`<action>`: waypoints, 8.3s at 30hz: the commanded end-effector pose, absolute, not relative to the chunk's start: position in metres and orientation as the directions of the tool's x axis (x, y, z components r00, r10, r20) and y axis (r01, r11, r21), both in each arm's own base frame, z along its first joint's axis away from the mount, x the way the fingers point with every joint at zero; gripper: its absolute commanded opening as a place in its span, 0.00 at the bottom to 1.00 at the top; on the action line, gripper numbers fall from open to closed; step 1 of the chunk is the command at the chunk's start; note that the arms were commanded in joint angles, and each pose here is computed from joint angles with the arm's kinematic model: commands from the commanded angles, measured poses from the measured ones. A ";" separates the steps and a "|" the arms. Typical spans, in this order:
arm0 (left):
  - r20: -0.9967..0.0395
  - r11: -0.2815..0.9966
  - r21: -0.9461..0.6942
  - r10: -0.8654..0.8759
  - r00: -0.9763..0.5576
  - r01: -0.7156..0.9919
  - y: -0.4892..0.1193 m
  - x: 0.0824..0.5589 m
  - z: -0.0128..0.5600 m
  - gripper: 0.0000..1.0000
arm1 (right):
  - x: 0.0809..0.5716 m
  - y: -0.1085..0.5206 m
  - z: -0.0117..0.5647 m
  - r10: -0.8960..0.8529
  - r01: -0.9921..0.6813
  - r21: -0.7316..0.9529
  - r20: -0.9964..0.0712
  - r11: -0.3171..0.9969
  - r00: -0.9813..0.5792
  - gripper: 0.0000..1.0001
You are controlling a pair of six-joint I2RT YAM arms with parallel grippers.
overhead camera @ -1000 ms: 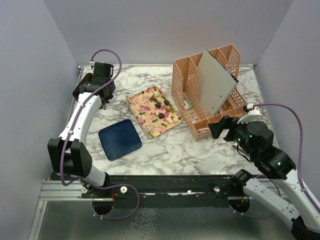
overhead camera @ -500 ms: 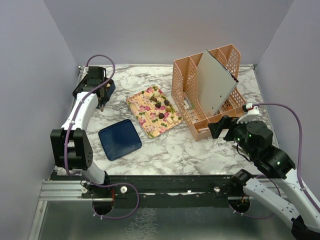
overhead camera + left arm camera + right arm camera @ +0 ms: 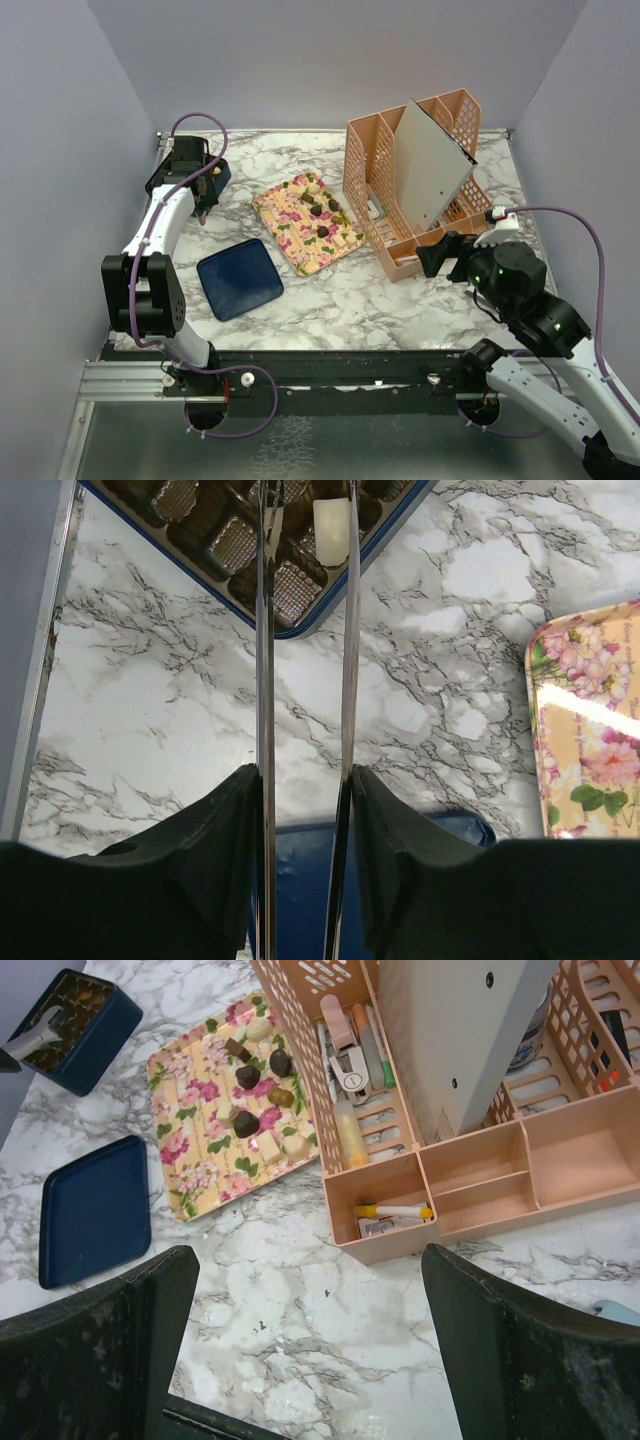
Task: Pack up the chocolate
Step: Place the fake chocolate in the packing box, then pick up the fake chocolate from the plate, then place the fake chocolate in the packing box, then pick up the fake chocolate from the plate.
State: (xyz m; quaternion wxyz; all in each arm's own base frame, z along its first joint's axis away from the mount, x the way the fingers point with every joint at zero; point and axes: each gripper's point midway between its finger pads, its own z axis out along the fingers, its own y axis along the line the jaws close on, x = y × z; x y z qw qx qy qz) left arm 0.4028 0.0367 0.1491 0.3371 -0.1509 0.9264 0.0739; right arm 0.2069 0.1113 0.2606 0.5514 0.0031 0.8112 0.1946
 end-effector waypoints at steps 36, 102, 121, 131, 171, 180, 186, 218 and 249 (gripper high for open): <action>-0.652 0.971 -0.054 0.142 -0.744 0.233 -0.184 0.310 0.169 0.42 | 0.206 0.110 0.268 0.237 -0.210 0.332 -0.895 0.920 -0.377 0.98; -0.618 0.965 0.206 0.255 -0.744 0.160 -0.169 0.326 0.164 0.30 | 0.201 0.107 0.259 0.246 -0.203 0.341 -0.891 0.918 -0.383 0.99; -0.707 0.955 0.116 -0.114 -0.698 -0.274 0.003 0.398 0.201 0.29 | 0.201 0.112 0.255 0.236 -0.228 0.340 -0.891 0.912 -0.388 0.99; -0.699 0.931 0.132 -0.155 -0.698 -0.339 0.030 0.420 0.183 0.29 | 0.201 0.110 0.254 0.231 -0.222 0.332 -0.894 0.917 -0.383 0.99; -0.701 0.937 0.081 -0.189 -0.688 -0.340 0.041 0.406 0.185 0.39 | 0.198 0.104 0.258 0.244 -0.208 0.336 -0.897 0.918 -0.369 0.99; -0.705 0.986 0.001 -0.117 -0.700 -0.166 -0.008 0.398 0.195 0.39 | 0.200 0.107 0.255 0.242 -0.210 0.338 -0.894 0.917 -0.378 0.99; -0.729 0.997 0.076 0.048 -0.682 -0.011 -0.057 0.389 0.201 0.39 | 0.202 0.108 0.252 0.232 -0.209 0.330 -0.893 0.921 -0.386 0.99; -0.683 0.923 0.125 0.347 -0.643 0.364 -0.188 0.381 0.146 0.45 | 0.201 0.104 0.257 0.240 -0.208 0.327 -0.903 0.922 -0.357 0.99; -0.623 0.923 0.160 0.370 -0.689 0.350 -0.184 0.383 0.112 0.44 | 0.201 0.102 0.258 0.240 -0.206 0.324 -0.906 0.923 -0.349 0.99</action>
